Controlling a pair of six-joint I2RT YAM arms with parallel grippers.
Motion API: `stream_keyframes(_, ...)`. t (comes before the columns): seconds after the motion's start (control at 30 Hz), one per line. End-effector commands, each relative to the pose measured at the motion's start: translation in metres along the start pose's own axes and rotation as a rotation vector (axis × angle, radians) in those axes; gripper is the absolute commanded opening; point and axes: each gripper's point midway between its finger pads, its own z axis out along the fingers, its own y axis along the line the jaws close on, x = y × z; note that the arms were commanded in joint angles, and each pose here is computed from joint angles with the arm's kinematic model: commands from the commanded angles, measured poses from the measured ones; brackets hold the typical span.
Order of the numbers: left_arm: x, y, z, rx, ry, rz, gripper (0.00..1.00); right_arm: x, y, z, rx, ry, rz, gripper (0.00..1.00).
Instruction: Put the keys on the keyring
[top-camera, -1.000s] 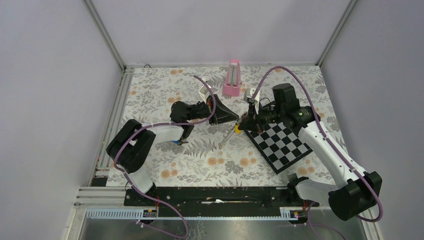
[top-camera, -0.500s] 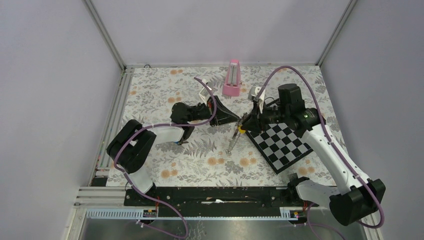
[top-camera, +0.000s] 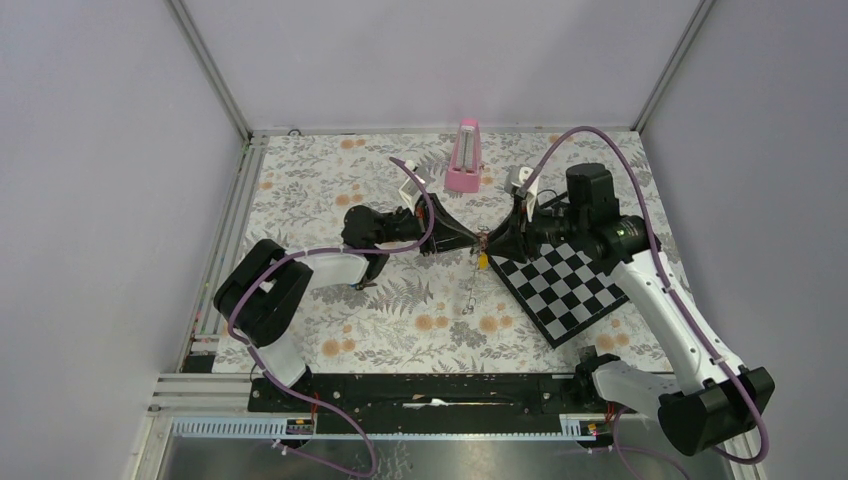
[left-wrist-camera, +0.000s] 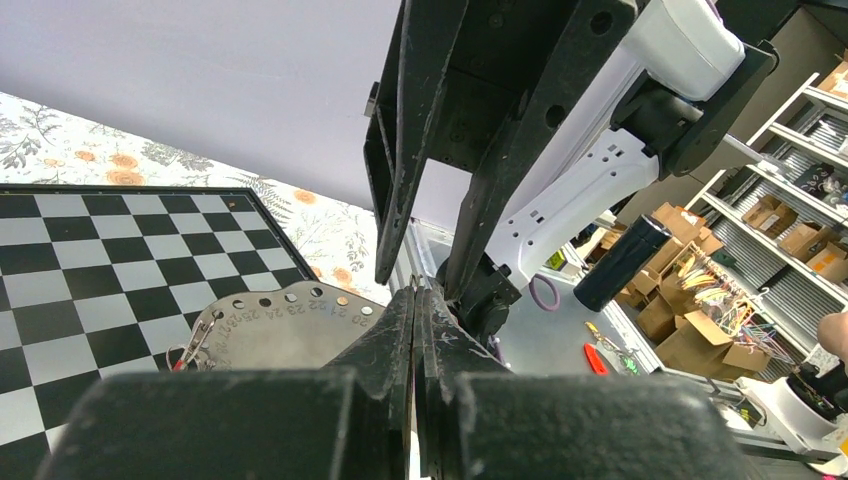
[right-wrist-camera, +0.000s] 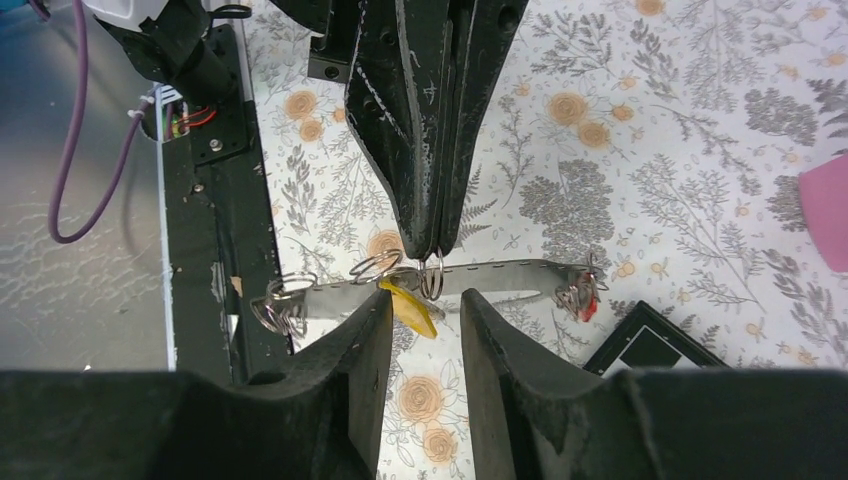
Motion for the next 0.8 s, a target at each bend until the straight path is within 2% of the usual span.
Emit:
stream_keyframes(0.0, -0.021, -0.025, 0.004, 0.077, -0.043, 0.138, 0.00, -0.012, 0.005, 0.003, -0.060, -0.037, 0.018, 0.38)
stream_keyframes(0.23, -0.020, -0.025, 0.004, 0.083, -0.040, 0.137, 0.00, -0.008, 0.004, 0.010, -0.096, -0.043, 0.056, 0.32)
stream_keyframes(0.47, -0.020, -0.025, 0.004, 0.083, -0.040, 0.140, 0.00, -0.008, 0.005, 0.011, -0.113, -0.048, 0.059, 0.12)
stream_keyframes(0.57, -0.018, -0.023, 0.003, 0.079, -0.038, 0.147, 0.00, -0.009, 0.006, 0.010, -0.109, -0.046, 0.046, 0.00)
stream_keyframes(0.77, -0.006, -0.012, 0.004, 0.075, 0.053, 0.210, 0.01, -0.010, -0.005, 0.001, -0.021, 0.017, 0.019, 0.00)
